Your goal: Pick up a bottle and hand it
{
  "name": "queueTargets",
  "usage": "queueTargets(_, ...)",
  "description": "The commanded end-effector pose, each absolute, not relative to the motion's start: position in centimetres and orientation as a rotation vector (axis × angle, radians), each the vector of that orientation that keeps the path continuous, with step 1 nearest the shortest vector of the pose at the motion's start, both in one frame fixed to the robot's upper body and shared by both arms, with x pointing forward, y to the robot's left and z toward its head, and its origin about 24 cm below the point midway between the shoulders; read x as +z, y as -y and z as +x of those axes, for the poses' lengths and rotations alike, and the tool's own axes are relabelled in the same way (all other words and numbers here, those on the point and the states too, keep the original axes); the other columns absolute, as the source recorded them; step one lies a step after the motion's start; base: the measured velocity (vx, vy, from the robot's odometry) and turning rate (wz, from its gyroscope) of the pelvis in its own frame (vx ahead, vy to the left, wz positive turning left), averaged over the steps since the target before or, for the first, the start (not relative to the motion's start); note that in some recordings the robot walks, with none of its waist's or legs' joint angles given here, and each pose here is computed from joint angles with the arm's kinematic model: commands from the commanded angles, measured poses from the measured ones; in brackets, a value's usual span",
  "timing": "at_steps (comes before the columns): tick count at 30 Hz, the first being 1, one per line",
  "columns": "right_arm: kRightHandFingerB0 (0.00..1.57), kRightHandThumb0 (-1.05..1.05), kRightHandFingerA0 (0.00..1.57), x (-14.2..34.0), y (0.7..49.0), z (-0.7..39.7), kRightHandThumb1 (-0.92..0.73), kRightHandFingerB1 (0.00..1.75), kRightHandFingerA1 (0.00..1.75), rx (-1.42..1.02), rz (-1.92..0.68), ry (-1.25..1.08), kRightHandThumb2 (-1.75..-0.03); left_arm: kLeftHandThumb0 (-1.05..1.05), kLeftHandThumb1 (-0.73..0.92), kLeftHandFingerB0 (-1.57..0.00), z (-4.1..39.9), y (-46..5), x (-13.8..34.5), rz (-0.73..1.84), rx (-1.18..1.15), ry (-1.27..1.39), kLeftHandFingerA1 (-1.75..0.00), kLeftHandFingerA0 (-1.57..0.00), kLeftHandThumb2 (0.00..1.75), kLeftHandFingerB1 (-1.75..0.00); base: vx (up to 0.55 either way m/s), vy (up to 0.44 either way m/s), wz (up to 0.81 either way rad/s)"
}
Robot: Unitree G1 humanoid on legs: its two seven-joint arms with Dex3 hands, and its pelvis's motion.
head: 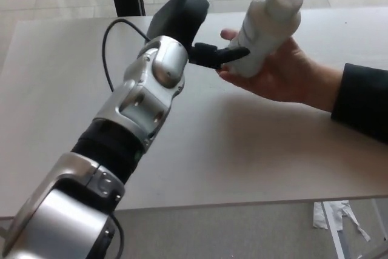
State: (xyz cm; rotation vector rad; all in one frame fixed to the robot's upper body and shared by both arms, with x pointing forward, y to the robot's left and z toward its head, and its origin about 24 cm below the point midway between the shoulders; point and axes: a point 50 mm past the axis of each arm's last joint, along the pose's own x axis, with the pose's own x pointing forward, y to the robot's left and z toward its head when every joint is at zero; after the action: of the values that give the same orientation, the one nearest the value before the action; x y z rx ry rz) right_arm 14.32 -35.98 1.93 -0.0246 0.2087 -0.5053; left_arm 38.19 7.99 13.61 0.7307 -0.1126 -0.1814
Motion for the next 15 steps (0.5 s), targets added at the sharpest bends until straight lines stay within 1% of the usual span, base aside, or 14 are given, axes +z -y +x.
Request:
queueTargets(1,0.42,-0.66,0.51,2.0,37.2,13.3,-0.59,0.50,0.62,-0.559,-0.018,-0.216,-0.58,-0.71,0.49,0.00,27.5,-23.7,17.5,0.933,-0.412,-0.110,0.00,0.00,0.55,0.00,0.00,0.000,0.00)
queueTargets(2,0.42,-0.66,0.52,2.0,37.4,13.0,-0.59,0.51,0.62,-0.568,-0.040,-0.233,-0.58,-0.92,0.50,0.00,26.2,-25.7,18.5,0.945,-0.367,-0.118,-0.13,0.00,0.82,0.00,0.00,0.000,0.00)
queueTargets(3,0.43,-0.64,0.52,2.0,37.5,12.9,-0.60,0.49,0.61,-0.572,-0.044,-0.235,-0.58,-0.89,0.47,0.00,25.6,-26.9,19.1,0.929,-0.332,-0.122,-0.11,0.00,0.79,0.00,0.00,0.000,0.00)
queueTargets(4,0.37,-0.65,0.48,2.0,37.6,12.7,-0.45,0.58,0.67,-0.574,-0.043,-0.236,-0.89,-0.96,0.50,0.00,24.7,-28.6,19.7,0.894,-0.277,-0.132,-0.06,0.00,0.83,0.00,0.00,0.000,0.00)
queueTargets(5,0.42,-0.63,0.48,2.1,37.6,12.6,-0.60,0.50,0.60,-0.573,-0.042,-0.239,-0.58,-0.84,0.42,0.00,23.3,-31.2,20.6,0.840,-0.179,-0.136,-0.06,0.00,0.76,0.00,0.00,0.000,0.00)
queueTargets(6,0.42,-0.63,0.48,2.1,37.6,12.5,-0.60,0.50,0.60,-0.574,-0.041,-0.241,-0.58,-0.84,0.42,0.00,22.7,-31.9,20.9,0.823,-0.150,-0.137,-0.06,0.00,0.76,0.00,0.00,0.000,0.00)
queueTargets(7,0.44,-0.62,0.50,2.1,37.6,12.5,-0.59,0.50,0.60,-0.579,-0.033,-0.247,-0.58,-0.87,0.47,0.00,21.7,-33.4,21.5,0.794,-0.055,-0.169,-0.04,-0.13,0.79,-0.09,0.00,0.000,0.00)
queueTargets(8,0.44,-0.62,0.51,2.1,37.5,12.4,-0.59,0.50,0.60,-0.581,-0.022,-0.246,-0.58,-0.77,0.44,0.00,20.0,-35.0,22.7,0.782,0.088,-0.174,-0.35,-0.07,0.80,-0.13,0.00,0.000,0.00)
queueTargets(9,0.43,-0.63,0.50,2.1,37.6,12.3,-0.59,0.50,0.61,-0.577,-0.017,-0.244,-0.58,-0.68,0.51,0.00,18.4,-36.7,23.5,0.787,0.209,-0.144,-0.41,0.00,0.56,-0.18,0.00,0.000,0.00)
queueTargets(10,0.41,-0.67,0.50,2.2,37.7,12.2,-0.59,0.50,0.61,-0.576,-0.023,-0.241,-0.58,-0.61,0.47,0.00,16.5,-38.6,24.2,0.753,0.346,-0.111,-0.52,0.00,0.57,-0.24,0.00,0.000,0.00)
queueTargets(11,0.34,-0.70,0.47,2.5,37.7,12.1,-0.45,0.57,0.67,-0.574,-0.036,-0.237,-0.90,-0.68,0.40,0.00,14.0,-40.9,24.6,0.679,0.520,-0.069,-0.41,-0.01,0.79,-0.22,0.00,0.000,0.00)
queueTargets(12,0.34,-0.70,0.47,2.6,37.8,12.1,-0.45,0.57,0.67,-0.573,-0.044,-0.237,-0.90,-0.68,0.40,0.00,12.7,-42.1,24.7,0.636,0.599,-0.046,-0.41,-0.01,0.79,-0.22,0.00,0.000,0.00)
queueTargets(13,0.39,-0.69,0.50,2.7,37.9,12.0,-0.60,0.50,0.62,-0.574,-0.044,-0.231,-0.58,-0.75,0.43,0.00,11.4,-43.3,24.5,0.606,0.687,-0.034,-0.43,-0.01,0.81,-0.16,0.00,0.000,0.00)
queueTargets(15,0.39,-0.69,0.53,2.9,38.1,12.0,-0.60,0.50,0.64,-0.578,-0.027,-0.228,-0.59,-0.74,0.42,0.00,9.5,-45.1,24.1,0.574,0.845,-0.032,-0.50,-0.01,0.82,-0.17,0.00,0.000,0.00)
